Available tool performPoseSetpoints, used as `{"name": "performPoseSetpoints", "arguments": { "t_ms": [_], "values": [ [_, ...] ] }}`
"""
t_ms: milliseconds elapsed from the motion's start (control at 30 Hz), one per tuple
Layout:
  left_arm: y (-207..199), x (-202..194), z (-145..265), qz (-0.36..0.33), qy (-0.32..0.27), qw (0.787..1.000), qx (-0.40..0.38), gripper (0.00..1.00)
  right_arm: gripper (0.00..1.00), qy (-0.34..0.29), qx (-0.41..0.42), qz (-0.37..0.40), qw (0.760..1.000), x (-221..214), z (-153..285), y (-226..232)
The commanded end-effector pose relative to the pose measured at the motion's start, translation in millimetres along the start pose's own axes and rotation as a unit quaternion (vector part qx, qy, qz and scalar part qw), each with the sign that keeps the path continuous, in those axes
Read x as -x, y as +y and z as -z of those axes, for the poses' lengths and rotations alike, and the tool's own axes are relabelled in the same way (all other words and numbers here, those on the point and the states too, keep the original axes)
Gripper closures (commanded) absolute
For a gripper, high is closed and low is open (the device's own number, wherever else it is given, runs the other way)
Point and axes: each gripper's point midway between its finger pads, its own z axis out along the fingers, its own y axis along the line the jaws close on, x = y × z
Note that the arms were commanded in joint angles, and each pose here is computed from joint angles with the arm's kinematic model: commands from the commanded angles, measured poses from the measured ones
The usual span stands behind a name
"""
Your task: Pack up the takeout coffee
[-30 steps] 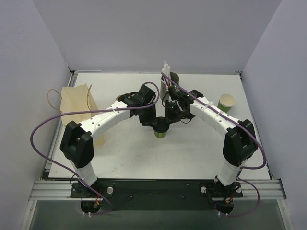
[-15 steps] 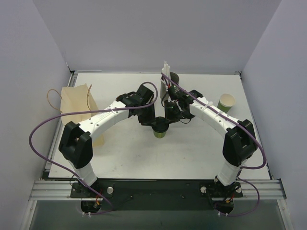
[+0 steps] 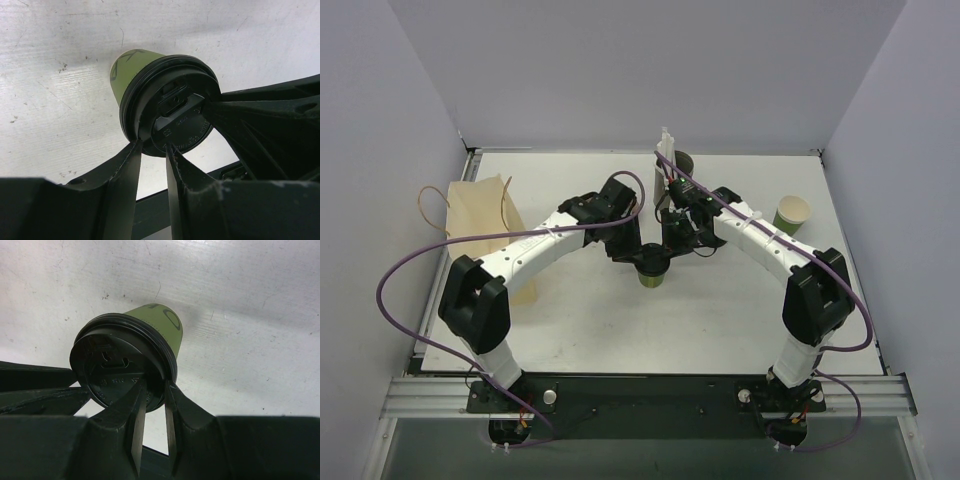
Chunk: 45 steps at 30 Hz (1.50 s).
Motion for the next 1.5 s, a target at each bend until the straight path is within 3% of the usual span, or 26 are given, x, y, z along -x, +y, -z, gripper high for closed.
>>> {"name": "performPoseSetpoints", "arguments": {
  "t_ms": [0,967,1467],
  "values": [
    [16,-4,-1,0.001,0.006,1.0,0.02,0.62,0.83,0.051,-0.035,-0.001,0.998,-25,-15,-13],
    [4,17,28,0.025,-0.027,0.999,-0.033,0.62,0.84,0.054,-0.051,-0.006,0.997,-24,-16,-16],
    [-4,17,20,0.018,-0.008,0.999,-0.043,0.62,0.84,0.056,-0.053,-0.01,0.997,-25,-17,-17]
  ]
}}
